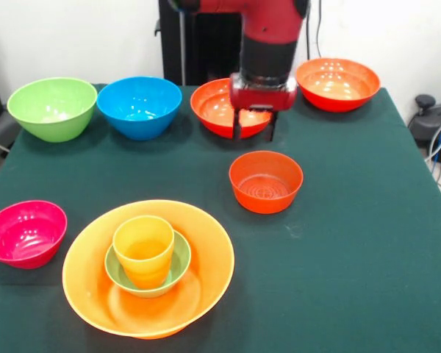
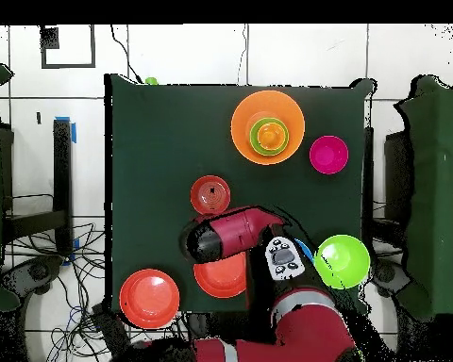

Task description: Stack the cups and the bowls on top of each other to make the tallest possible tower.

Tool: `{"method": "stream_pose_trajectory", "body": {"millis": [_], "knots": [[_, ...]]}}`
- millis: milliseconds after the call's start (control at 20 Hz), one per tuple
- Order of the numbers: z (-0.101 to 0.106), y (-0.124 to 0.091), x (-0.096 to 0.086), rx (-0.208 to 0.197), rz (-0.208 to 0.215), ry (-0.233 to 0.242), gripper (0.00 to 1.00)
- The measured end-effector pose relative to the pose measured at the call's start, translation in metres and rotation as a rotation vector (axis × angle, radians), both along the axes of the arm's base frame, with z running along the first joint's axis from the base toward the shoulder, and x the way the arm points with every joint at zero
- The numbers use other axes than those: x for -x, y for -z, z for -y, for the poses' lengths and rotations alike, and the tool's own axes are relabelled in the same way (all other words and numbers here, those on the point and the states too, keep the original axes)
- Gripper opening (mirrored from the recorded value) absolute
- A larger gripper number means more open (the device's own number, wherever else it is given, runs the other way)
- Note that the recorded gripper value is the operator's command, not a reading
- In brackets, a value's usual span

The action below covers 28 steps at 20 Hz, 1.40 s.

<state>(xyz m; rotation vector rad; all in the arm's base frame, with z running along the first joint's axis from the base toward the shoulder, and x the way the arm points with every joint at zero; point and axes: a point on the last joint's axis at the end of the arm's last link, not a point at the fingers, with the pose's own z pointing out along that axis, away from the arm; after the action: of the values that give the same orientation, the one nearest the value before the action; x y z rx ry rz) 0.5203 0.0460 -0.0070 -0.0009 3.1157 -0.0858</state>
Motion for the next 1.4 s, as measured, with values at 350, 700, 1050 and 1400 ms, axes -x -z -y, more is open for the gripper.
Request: {"method": "stream_pose_trajectory", "body": {"millis": [350,700,1050,1400], "knots": [[0.039,0.037,0.006,0.039,-0.027,0.048,1.0],[0.056,0.047,0.004,0.056,-0.031,0.071,1.0],[0.06,0.051,-0.002,0.057,-0.024,0.078,1.0],[0.062,0.048,-0.004,0.056,-0.017,0.081,1.0]]}}
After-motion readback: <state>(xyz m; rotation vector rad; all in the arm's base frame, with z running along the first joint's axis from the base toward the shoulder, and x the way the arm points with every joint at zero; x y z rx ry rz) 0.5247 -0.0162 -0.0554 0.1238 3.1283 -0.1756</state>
